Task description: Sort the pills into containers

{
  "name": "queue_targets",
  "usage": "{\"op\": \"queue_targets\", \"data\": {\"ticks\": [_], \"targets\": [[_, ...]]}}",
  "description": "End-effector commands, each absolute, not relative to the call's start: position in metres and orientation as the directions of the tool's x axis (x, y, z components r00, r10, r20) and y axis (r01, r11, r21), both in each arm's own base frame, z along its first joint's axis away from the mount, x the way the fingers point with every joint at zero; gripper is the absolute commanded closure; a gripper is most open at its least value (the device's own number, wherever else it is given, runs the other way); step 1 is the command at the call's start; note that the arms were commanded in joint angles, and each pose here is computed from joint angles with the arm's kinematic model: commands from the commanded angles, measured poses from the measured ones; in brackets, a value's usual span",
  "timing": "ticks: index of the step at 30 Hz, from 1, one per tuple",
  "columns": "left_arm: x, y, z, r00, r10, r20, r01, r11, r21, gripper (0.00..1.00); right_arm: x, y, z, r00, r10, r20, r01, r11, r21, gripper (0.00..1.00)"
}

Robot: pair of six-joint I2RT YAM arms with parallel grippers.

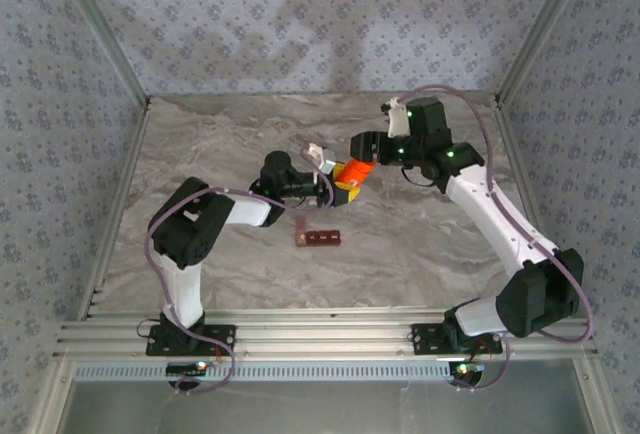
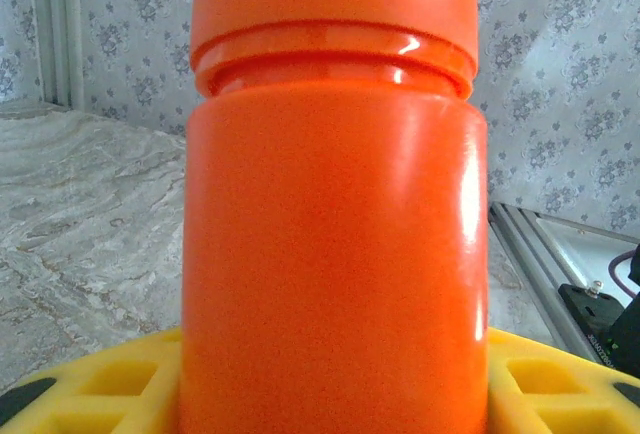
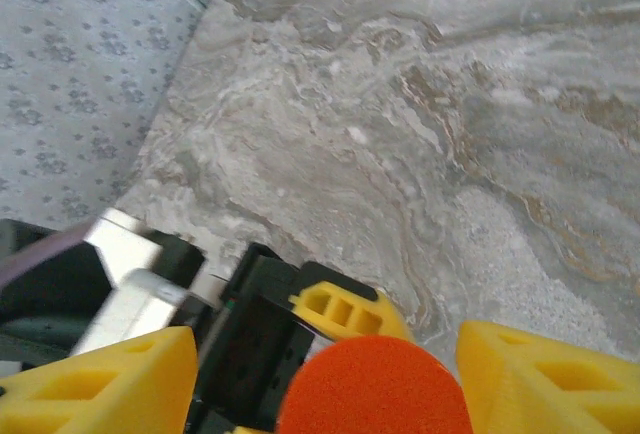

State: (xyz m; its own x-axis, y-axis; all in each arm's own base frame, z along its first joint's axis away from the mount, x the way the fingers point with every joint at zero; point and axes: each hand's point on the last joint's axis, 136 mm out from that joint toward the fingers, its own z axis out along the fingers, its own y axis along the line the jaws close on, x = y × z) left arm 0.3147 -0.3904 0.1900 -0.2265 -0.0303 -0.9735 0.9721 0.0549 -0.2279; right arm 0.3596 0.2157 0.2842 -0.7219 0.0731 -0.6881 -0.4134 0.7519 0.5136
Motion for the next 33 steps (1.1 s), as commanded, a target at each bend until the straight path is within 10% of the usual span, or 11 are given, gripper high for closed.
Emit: {"op": "queue_targets", "data": {"ticks": [1,33], "targets": [[0.31,-0.39,0.229,-0.111,-0.091,-0.99,0.993,0.028,-0.114,1.0,0.353,0.213,0.312,-0.696,0.038,-0.717,-0.473,0.728,0.497,0.27],[0.306,-0.389,0.23,-0.11,-0.08,-0.991,0.994,0.01,-0.111,1.0,0.344,0.213,0.268,-0.68,-0.219,-0.7,-0.609,0.699,0.374,0.26]]}}
